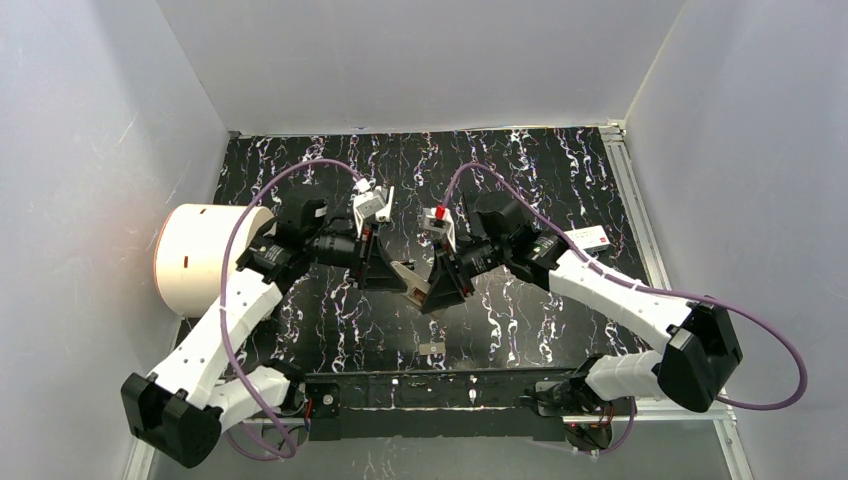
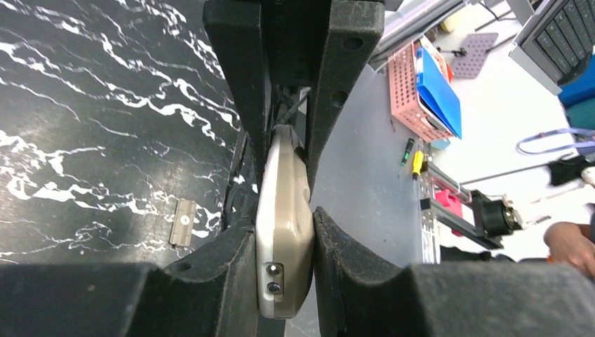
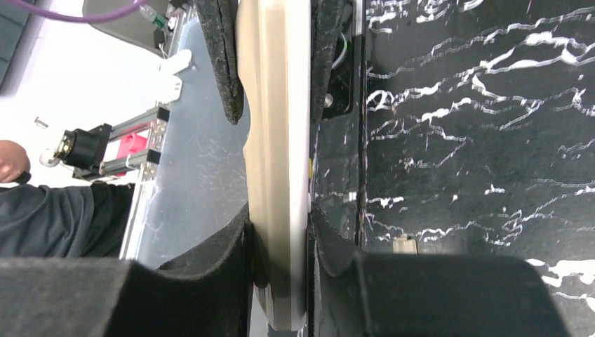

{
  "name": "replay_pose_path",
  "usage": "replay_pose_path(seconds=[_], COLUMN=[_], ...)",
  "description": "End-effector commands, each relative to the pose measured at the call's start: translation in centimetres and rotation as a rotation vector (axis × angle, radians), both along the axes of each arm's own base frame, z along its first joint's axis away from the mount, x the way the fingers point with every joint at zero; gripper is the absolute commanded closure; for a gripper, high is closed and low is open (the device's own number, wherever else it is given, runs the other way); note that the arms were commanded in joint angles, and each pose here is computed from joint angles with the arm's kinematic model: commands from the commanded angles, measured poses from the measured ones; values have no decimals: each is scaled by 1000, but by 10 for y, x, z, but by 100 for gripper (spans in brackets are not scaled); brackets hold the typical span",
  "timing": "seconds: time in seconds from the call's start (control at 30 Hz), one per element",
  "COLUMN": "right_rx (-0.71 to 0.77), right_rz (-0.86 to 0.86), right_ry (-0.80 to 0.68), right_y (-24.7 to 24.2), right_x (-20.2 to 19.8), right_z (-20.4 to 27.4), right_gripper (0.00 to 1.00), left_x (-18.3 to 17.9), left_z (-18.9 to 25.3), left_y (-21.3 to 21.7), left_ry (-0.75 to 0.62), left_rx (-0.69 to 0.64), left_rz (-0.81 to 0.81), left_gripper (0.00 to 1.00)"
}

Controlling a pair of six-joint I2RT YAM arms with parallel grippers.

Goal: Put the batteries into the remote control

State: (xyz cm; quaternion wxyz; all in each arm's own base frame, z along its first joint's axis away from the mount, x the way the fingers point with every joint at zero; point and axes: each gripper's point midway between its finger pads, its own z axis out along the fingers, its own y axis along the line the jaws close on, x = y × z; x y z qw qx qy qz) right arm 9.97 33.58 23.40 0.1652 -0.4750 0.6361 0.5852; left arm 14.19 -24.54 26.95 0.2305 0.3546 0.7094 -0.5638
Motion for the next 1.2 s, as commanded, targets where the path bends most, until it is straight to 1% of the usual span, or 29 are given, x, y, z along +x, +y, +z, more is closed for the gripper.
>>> replay_pose_path(seconds=[0.0, 0.03, 0.07, 0.1, 0.13, 0.17, 0.23, 0.3, 0.37, 0.4, 0.53, 0.67, 0.8, 0.87, 0.93, 1.0, 1.17], right_rx=[166, 199, 222, 248, 274, 294, 339, 384, 433, 461, 497, 494, 473, 470, 474, 476, 496], right_rz=[-19, -48, -81, -116, -153, -197, -271, -322, -333, -323, -276, -224, -229, -231, -242, -266, -296], right_ry=[-70, -74, -71, -75, -81, -80, -80, -45, -1, 12, 74, 103, 118, 129, 134, 142, 170], right_y=[10, 13, 14, 16, 18, 19, 21, 22, 23, 23, 24, 26, 28, 29, 29, 29, 28], right_x=[0, 4, 8, 13, 18, 24, 35, 40, 40, 38, 31, 22, 24, 24, 25, 29, 32], right_z=[49, 56, 62, 70, 78, 85, 98, 108, 117, 121, 128, 134, 132, 133, 134, 135, 137], right_gripper=[98, 99, 99, 99, 99, 99, 99, 99, 99, 99, 97, 97, 97, 97, 98, 99, 99], left_x=[9, 12, 15, 22, 29, 36, 44, 48, 53, 56, 58, 60, 65, 69, 76, 78, 77], left_z=[46, 50, 57, 64, 73, 85, 103, 117, 124, 128, 134, 134, 134, 137, 141, 144, 140], left_y=[0, 0, 1, 1, 2, 2, 3, 3, 4, 5, 5, 3, 4, 6, 7, 5, 0], left_ry=[-147, -150, -164, -165, -150, -90, -25, 3, 23, 16, 13, 14, -3, -10, 3, 12, 24], left_rx=[-118, -130, -147, -163, -193, -237, -308, -356, -379, -396, -442, -445, -448, -457, -474, -477, -462], left_rz=[108, 145, 182, 239, 309, 379, 459, 486, 526, 539, 546, 532, 556, 582, 617, 611, 577], left_gripper=[67, 44, 34, 27, 22, 20, 19, 19, 20, 22, 38, 42, 43, 45, 50, 53, 56])
